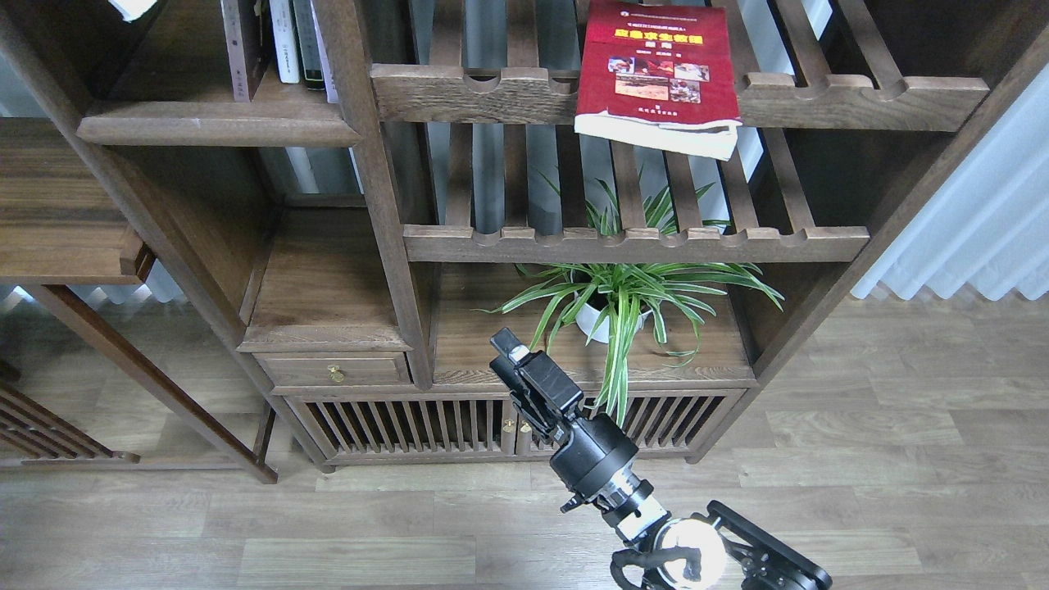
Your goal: Organize books on shelf
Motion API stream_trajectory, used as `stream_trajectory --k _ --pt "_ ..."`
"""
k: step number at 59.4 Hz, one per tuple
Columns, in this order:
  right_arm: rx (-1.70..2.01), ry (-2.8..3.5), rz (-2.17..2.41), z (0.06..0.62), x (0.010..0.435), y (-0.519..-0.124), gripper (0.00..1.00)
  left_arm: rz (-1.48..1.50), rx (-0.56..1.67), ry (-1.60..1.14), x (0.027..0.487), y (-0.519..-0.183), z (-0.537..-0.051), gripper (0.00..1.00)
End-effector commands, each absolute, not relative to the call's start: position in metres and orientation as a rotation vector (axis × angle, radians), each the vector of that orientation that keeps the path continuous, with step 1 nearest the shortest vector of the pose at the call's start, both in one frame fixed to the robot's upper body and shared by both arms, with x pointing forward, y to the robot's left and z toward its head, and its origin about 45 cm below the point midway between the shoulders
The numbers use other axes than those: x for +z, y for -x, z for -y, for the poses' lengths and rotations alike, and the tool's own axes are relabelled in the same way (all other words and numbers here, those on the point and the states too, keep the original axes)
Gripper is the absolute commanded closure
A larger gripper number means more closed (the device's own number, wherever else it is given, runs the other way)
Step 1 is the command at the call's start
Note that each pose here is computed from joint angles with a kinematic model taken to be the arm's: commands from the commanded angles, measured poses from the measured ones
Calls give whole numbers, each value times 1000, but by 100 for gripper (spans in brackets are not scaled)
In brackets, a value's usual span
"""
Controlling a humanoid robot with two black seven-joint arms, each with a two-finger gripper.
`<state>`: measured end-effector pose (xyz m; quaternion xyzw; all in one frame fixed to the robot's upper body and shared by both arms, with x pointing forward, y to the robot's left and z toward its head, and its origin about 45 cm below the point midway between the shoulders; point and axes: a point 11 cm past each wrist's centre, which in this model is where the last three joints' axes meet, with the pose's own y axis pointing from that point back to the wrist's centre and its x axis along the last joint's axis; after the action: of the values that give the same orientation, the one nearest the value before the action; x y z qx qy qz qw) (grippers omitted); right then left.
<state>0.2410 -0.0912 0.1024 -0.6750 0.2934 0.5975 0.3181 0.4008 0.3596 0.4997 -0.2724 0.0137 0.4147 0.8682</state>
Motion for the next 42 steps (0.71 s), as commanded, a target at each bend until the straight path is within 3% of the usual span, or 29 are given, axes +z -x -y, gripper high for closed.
stream_trajectory --k 1,31,42 --pt "1572 1781 -774 91 102 -242 24 -13 892 537 495 -402 -361 100" --pt "1575 1785 -774 91 101 -241 24 91 997 395 486 -411 -361 100" --pt "1583 1785 -784 92 98 -240 20 28 865 453 465 -417 -309 100"
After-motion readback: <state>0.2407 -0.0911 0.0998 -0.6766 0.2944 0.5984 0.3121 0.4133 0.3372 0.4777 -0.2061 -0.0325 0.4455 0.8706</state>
